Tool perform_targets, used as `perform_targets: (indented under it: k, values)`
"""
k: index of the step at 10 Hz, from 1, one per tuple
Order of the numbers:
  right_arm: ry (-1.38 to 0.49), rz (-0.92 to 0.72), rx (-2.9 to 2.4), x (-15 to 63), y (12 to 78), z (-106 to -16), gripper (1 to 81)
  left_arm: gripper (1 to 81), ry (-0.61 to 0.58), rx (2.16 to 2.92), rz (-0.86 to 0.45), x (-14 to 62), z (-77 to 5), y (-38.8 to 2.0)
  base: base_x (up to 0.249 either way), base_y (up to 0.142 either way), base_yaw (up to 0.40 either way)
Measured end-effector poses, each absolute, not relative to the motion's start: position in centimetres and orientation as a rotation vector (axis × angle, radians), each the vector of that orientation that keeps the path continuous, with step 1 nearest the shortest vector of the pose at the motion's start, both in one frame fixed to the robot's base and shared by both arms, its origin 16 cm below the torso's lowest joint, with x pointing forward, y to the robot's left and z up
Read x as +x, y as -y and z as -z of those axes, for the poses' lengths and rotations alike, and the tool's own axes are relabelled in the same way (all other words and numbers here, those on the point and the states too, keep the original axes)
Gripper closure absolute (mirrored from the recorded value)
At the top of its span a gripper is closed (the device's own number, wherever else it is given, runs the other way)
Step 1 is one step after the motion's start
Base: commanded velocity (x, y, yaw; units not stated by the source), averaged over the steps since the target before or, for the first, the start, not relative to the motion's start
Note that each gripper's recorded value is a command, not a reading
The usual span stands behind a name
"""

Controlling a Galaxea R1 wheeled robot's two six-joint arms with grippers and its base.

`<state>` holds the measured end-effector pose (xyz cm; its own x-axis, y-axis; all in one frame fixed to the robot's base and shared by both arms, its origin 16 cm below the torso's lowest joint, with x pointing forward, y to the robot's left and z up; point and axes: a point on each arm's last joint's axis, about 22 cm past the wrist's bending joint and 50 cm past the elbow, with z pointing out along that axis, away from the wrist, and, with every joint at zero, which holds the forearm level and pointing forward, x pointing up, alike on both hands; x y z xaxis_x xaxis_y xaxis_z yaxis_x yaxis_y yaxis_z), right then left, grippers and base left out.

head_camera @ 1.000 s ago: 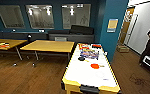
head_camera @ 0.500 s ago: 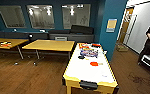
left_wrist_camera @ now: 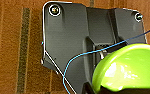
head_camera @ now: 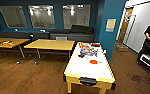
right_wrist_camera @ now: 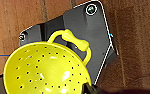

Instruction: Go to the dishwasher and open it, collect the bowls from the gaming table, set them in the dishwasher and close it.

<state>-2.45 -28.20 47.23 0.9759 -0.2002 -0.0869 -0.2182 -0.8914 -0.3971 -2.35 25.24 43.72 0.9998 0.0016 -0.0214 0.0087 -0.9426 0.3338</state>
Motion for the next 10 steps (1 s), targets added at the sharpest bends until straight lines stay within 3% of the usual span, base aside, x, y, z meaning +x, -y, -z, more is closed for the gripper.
perform_targets:
  k: [10]
  values:
    - [-0.296,-0.066,-2.707,-2.4,27.7,-47.0,81.1,81.1,-0.008,2.799,0.036,-2.7,-43.7,-25.0,0.0,0.0,0.0]
